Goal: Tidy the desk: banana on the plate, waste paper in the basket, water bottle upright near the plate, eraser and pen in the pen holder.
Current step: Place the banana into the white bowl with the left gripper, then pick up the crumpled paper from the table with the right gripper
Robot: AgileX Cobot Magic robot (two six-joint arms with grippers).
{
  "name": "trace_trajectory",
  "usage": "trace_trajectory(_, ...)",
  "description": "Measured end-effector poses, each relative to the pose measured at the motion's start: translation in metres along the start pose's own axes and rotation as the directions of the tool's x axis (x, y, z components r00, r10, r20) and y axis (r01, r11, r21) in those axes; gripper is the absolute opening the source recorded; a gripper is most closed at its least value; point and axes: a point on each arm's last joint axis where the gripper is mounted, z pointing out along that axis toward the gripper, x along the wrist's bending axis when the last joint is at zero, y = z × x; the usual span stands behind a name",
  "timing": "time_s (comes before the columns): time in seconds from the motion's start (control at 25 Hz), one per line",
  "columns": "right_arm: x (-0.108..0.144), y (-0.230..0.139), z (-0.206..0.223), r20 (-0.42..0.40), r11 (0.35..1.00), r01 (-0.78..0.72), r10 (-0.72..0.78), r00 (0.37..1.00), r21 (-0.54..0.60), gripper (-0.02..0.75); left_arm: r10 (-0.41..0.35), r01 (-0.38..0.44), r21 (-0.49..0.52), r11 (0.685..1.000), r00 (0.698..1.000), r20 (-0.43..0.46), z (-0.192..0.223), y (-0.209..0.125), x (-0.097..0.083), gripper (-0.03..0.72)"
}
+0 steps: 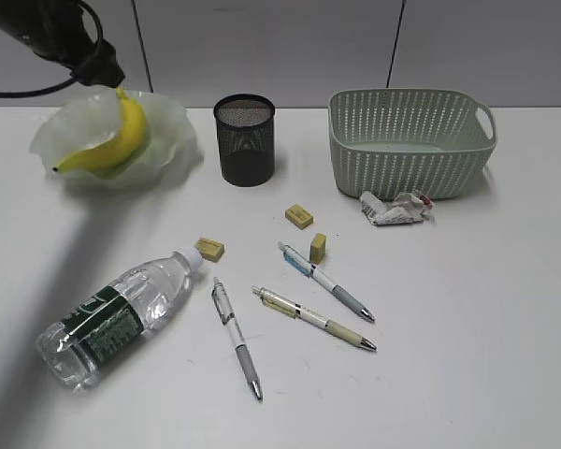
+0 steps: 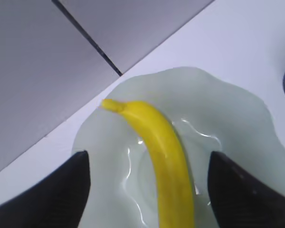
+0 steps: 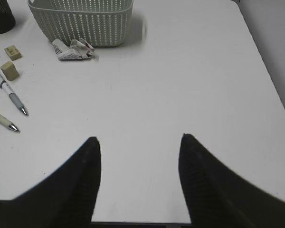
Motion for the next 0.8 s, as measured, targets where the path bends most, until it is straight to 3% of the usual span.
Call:
trace_trajectory(0.24, 0.0, 0.0, 0.0, 0.0, 1.0, 0.0, 0.0, 1.0, 0.0, 0.424, -0.155, 0.155, -0.03, 0.987, 0.988, 0.012, -0.079, 0.022, 0.001, 0.526)
trace_trajectory(0.56, 0.0, 0.0, 0.0, 0.0, 1.0, 0.0, 0.0, 1.0, 0.0, 0.424, -0.25, 0.247, 0.05, 0.968, 0.965, 0.076, -0.195, 0.023, -0.017, 0.476)
trace_trajectory(0.8, 0.0, 0.0, 0.0, 0.0, 1.0, 0.0, 0.0, 1.0, 0.0, 0.424, -0.326, 0.326, 0.011, 0.945, 0.943, 0.071, -0.263, 0.018, -0.028, 0.475)
